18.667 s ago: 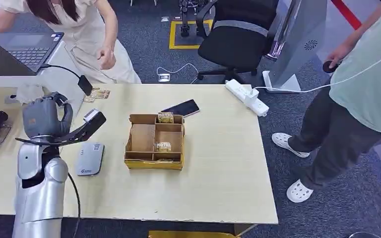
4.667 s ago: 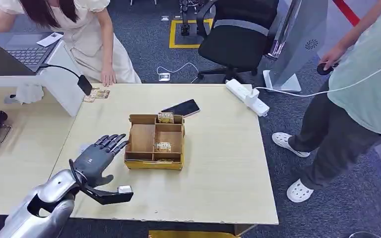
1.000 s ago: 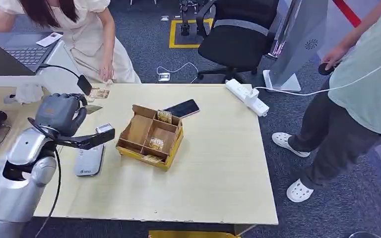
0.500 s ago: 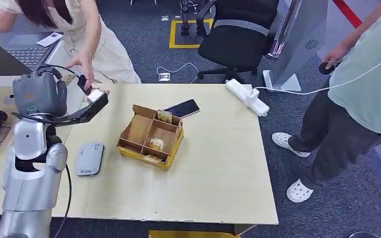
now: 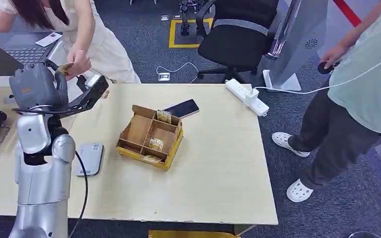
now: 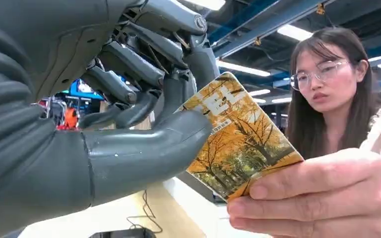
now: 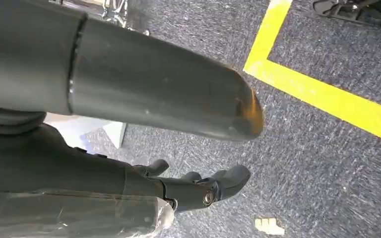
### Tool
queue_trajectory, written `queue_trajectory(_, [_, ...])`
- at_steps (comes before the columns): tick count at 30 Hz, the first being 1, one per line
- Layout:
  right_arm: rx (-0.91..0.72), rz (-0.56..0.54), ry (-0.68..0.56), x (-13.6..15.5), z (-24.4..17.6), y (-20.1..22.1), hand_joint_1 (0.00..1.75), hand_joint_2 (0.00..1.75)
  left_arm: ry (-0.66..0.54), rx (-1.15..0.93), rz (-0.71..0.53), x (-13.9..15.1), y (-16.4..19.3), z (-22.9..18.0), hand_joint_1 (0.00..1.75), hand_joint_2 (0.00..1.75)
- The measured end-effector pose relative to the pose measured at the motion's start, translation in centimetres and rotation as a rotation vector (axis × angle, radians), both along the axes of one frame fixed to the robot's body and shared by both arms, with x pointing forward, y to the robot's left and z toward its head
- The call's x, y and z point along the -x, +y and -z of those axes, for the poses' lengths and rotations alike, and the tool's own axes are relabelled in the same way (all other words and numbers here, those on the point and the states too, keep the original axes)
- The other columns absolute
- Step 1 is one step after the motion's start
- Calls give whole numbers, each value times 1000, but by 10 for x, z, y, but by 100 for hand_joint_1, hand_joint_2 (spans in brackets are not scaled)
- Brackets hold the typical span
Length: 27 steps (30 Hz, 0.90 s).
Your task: Pass the card to the sensor for recognition and then transmit it.
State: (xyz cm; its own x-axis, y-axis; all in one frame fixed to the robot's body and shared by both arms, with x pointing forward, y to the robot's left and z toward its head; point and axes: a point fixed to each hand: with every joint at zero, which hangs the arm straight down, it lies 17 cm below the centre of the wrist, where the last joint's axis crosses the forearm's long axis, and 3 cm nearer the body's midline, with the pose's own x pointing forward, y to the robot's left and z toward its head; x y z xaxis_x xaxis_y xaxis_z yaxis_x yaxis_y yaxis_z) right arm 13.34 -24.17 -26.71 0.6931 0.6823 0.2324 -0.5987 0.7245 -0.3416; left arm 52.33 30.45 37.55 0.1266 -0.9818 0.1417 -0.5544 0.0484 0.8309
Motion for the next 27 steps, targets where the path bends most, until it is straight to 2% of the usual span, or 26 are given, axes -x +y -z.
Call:
queue_trajectory(10, [-5, -3, -8, -2, -1, 1, 0, 0, -1, 38, -40, 1, 18, 1, 0, 175])
queue_trajectory(13, [-5, -3, -8, -2, -1, 1, 0, 0, -8, 52, -78, 3, 36, 2, 0, 175])
queue_trajectory(22, [-6, 11, -4, 4, 1, 0, 0, 0, -14, 92, -272, 24, 141, 21, 0, 175])
queue_trajectory(27, [-2, 28, -10, 6, 1, -3, 0, 0, -23, 108, -415, 50, 212, 38, 0, 175])
